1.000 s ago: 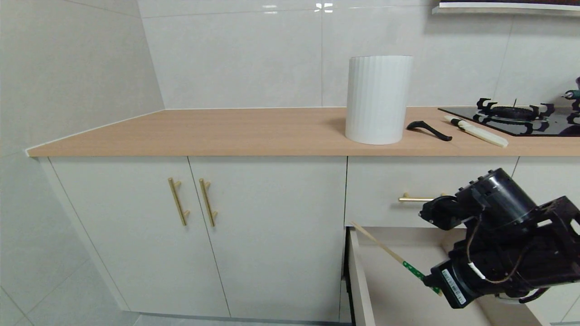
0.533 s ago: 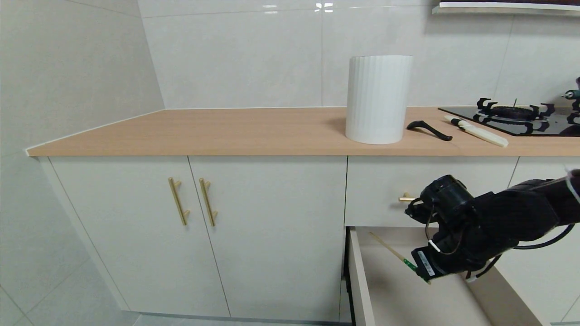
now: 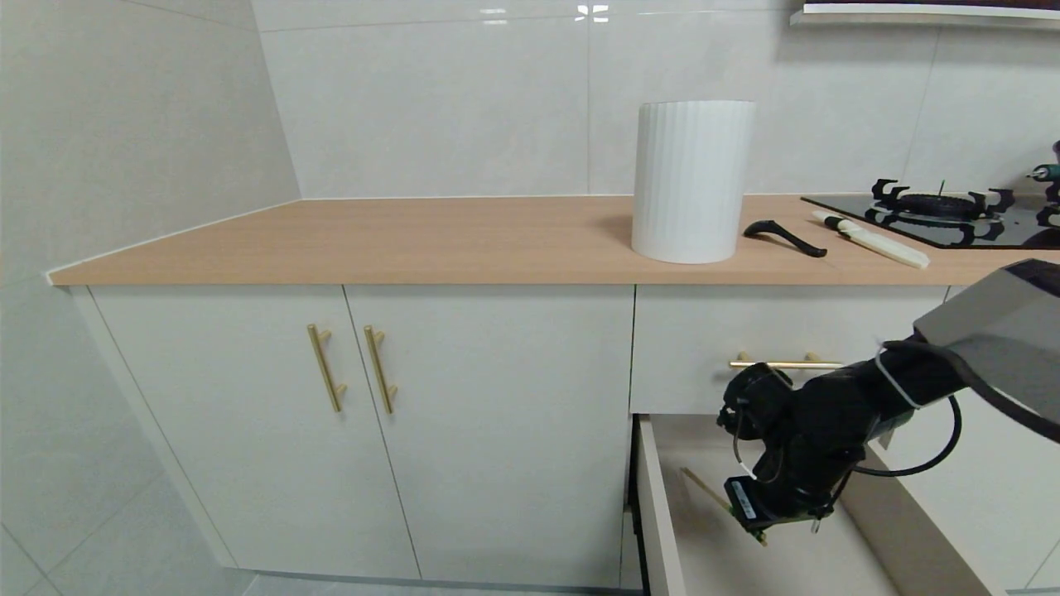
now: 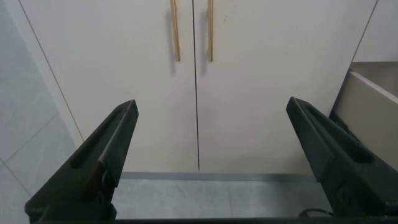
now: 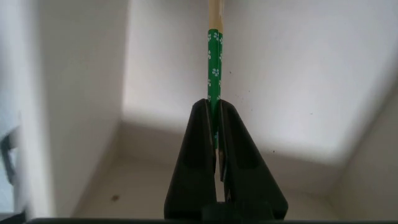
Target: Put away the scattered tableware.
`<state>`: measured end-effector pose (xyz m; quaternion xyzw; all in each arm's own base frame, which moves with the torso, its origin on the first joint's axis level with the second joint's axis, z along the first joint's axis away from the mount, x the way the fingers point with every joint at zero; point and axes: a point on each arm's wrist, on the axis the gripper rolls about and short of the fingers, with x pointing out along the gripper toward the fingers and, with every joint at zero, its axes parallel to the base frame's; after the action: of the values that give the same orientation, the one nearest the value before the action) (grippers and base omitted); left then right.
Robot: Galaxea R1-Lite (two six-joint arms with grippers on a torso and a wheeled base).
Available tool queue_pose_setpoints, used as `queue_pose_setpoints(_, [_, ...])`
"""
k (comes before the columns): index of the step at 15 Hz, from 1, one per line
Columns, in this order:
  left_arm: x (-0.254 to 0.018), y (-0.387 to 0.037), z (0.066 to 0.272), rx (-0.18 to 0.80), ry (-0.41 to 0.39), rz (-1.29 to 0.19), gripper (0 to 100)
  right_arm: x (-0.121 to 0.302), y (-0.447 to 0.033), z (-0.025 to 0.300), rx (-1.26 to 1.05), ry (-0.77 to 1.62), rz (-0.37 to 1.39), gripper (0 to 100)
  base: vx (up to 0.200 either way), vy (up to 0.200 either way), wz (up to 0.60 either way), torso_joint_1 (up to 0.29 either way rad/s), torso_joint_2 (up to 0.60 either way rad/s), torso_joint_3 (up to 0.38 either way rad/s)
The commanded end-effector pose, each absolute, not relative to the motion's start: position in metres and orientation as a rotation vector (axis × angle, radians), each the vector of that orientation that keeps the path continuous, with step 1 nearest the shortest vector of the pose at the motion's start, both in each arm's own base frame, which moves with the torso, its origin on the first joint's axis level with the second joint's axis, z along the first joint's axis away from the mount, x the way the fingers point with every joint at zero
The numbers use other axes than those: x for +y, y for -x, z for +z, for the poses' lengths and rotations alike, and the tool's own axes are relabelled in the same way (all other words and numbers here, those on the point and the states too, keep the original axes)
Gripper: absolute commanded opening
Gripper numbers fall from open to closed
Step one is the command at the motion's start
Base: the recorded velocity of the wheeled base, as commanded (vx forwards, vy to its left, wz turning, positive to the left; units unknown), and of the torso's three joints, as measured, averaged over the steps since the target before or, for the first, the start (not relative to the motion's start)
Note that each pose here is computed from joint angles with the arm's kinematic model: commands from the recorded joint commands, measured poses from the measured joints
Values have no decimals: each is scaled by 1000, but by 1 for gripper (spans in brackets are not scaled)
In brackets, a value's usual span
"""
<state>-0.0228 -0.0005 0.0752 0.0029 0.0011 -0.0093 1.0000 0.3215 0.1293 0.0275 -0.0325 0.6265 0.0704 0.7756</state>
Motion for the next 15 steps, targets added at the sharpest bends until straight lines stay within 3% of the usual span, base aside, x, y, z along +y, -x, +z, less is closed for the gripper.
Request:
queue_pose_setpoints(1, [-1, 23, 75, 3, -6, -18, 100, 135, -324, -2, 1423, 113, 131, 0, 0, 0, 0, 0, 0, 0])
queue_pose_setpoints(6, [-1, 23, 75, 3, -6, -18, 100, 149, -317, -16, 1409, 230, 19, 0, 0, 0, 0, 0, 0, 0])
queue_pose_setpoints(15, [-1, 23, 75, 3, -6, -18, 100, 161, -316, -19, 1397, 192, -12, 0, 0, 0, 0, 0, 0, 0])
